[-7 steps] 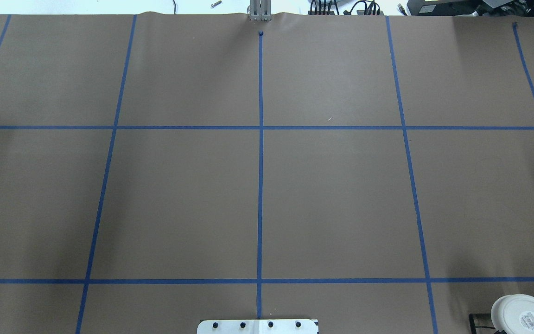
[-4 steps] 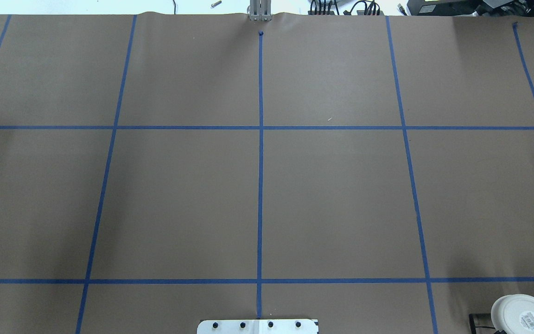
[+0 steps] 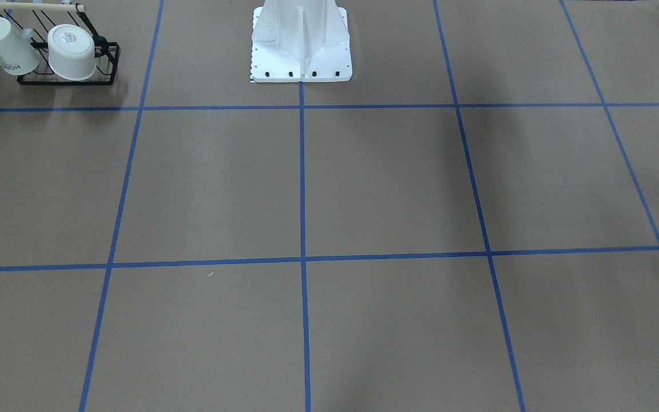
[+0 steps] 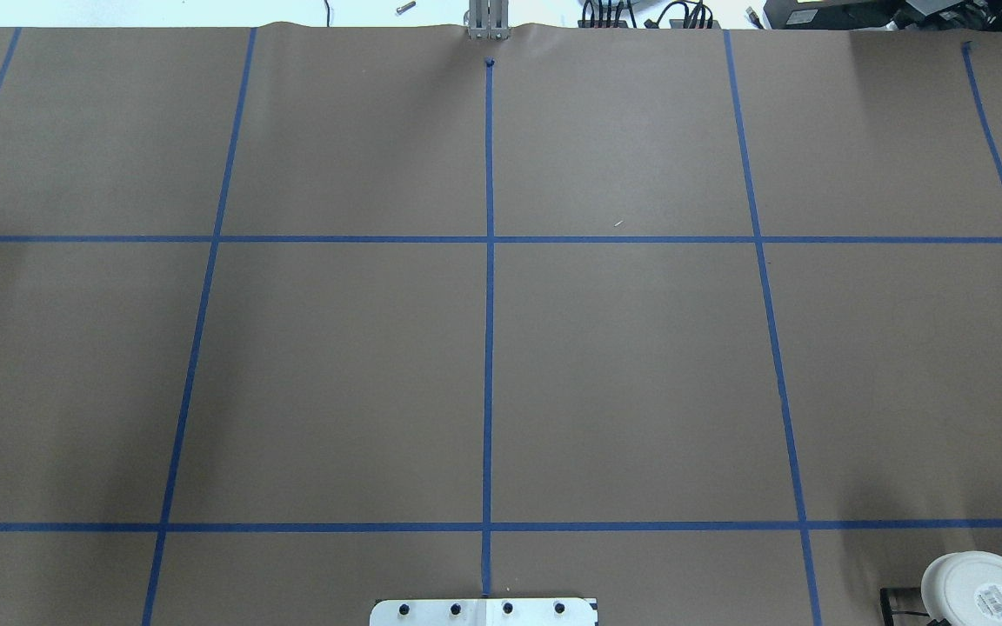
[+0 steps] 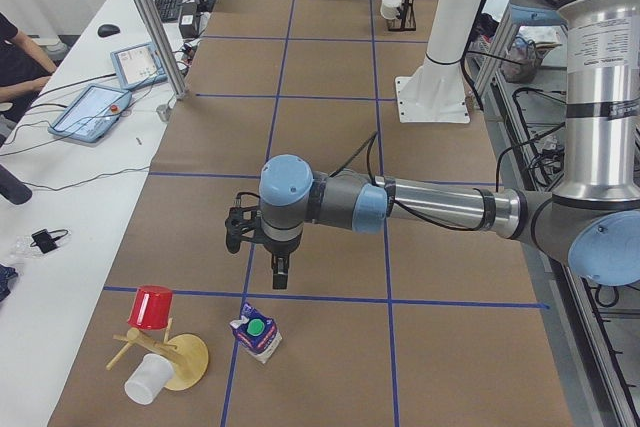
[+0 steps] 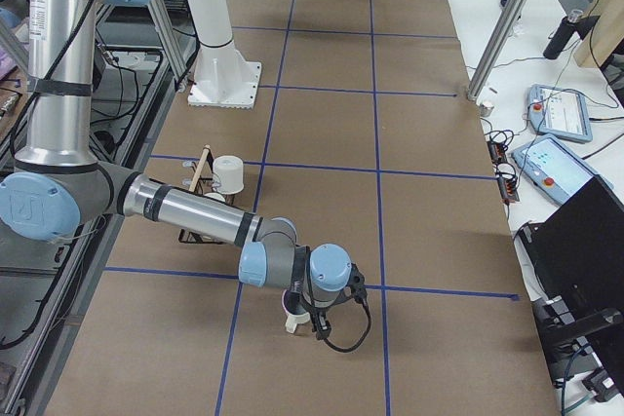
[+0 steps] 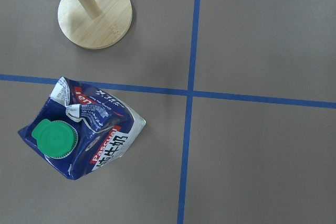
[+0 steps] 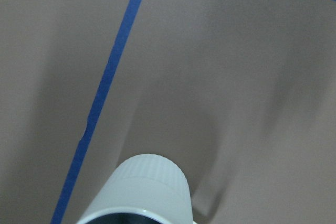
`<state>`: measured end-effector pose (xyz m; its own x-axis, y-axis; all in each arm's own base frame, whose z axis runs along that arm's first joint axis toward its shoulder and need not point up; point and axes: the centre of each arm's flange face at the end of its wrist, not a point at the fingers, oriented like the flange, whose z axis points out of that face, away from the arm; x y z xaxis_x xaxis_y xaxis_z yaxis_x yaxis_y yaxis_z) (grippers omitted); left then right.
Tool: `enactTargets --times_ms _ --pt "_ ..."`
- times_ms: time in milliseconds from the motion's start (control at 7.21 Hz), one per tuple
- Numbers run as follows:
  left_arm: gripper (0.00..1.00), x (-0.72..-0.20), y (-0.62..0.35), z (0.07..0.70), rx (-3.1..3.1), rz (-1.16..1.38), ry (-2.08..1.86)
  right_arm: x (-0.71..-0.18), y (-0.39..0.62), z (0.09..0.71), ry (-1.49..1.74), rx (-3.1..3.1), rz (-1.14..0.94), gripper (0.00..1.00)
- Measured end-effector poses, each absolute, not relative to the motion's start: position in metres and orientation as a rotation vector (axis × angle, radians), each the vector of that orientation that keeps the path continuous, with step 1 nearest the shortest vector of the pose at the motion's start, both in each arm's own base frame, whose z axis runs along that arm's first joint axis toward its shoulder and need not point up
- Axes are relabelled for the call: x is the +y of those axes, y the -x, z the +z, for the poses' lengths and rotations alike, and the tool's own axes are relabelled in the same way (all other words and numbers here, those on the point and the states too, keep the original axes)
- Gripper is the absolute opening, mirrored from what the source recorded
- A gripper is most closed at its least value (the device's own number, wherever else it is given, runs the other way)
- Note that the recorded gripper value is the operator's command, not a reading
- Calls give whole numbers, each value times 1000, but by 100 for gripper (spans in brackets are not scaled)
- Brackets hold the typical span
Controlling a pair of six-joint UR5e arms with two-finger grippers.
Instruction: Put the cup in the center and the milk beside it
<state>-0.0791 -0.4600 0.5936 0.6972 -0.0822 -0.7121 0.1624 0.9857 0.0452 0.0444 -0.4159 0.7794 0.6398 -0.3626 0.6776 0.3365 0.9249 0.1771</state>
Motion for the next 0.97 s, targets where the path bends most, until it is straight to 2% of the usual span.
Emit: enactTargets --times_ms 555,971 --pt "98 -461 79 593 789 -138 -107 -414 -40 784 -57 -812 -460 0" --pt "98 -460 77 592 818 -139 -102 -434 -39 756 -94 -920 -408 0"
